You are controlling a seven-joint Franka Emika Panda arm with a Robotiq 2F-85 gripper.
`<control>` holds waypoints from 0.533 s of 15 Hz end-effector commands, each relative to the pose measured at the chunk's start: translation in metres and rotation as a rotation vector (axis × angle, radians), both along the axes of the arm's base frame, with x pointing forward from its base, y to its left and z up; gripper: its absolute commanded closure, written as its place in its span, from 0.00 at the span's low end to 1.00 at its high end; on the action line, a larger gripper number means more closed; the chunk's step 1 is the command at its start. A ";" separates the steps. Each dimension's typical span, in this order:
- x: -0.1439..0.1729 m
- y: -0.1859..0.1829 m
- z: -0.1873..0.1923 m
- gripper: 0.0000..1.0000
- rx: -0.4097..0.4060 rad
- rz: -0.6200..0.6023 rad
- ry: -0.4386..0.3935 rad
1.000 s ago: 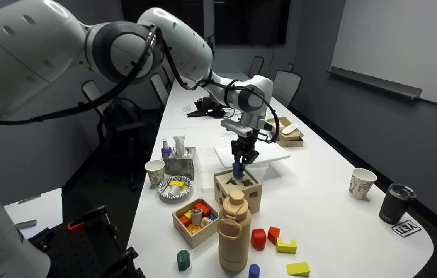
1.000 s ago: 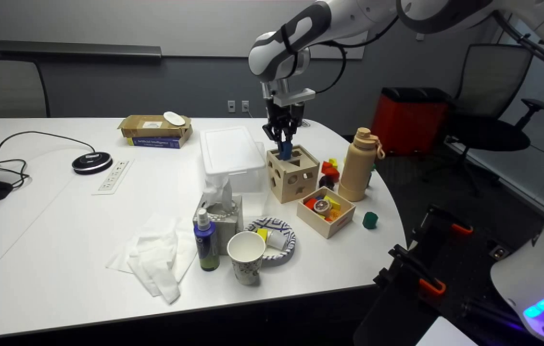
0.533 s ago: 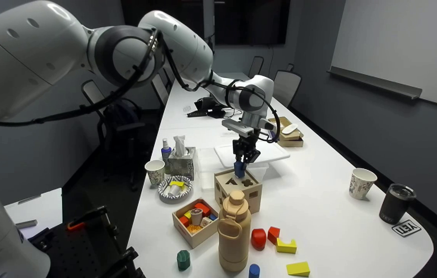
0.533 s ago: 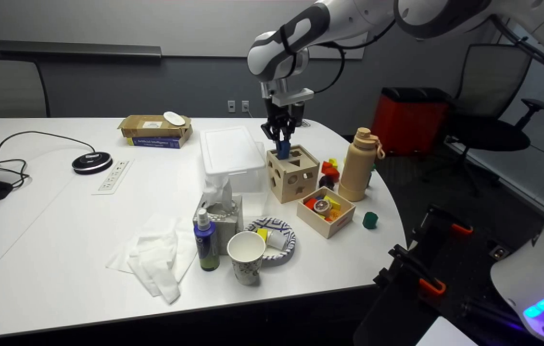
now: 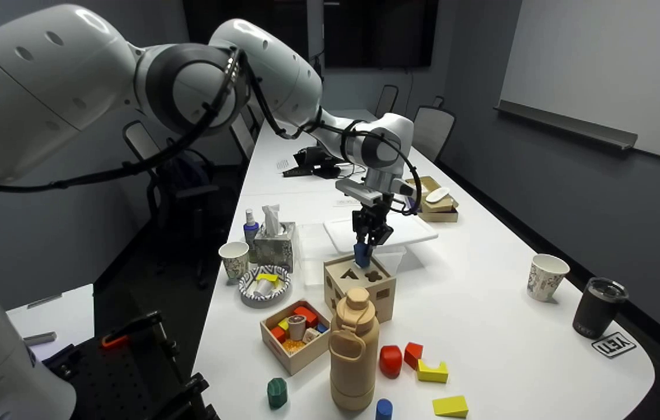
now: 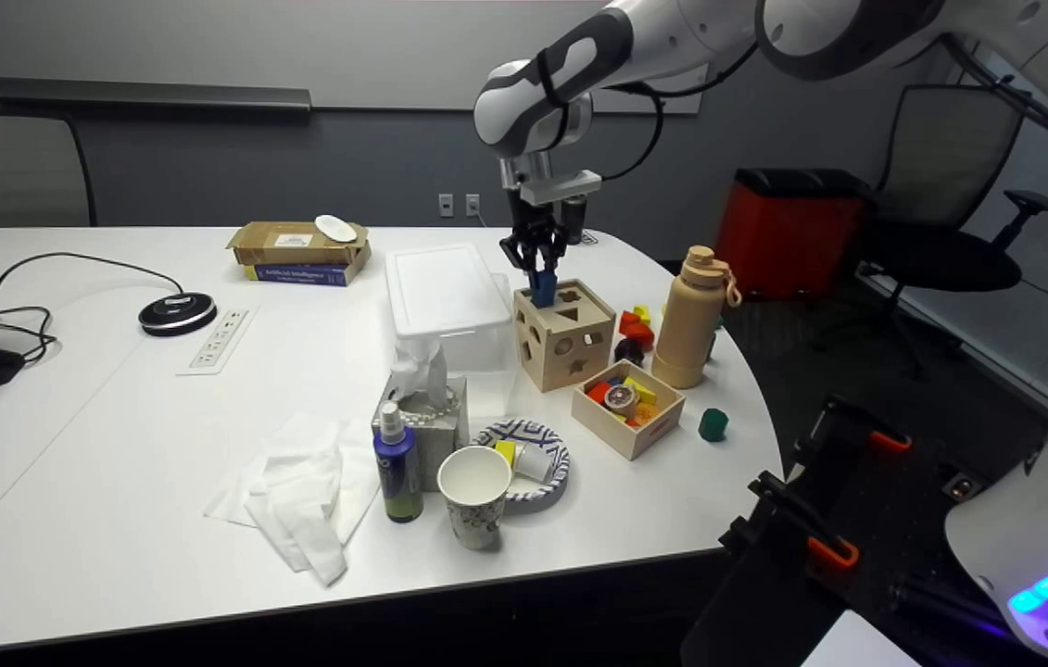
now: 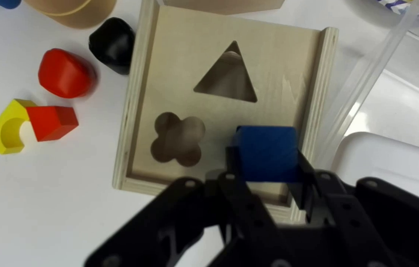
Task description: Put the blue block into the shape sorting box
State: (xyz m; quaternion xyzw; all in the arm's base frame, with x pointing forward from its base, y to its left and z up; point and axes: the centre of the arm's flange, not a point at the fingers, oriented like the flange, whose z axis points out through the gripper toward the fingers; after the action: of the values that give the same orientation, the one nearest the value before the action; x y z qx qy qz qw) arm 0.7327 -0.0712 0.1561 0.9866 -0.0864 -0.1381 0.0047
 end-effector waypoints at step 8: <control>0.004 0.008 -0.022 0.91 0.013 -0.050 0.038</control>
State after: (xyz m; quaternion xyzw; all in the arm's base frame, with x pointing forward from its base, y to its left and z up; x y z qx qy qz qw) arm 0.7283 -0.0664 0.1319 0.9840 -0.0913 -0.1528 0.0016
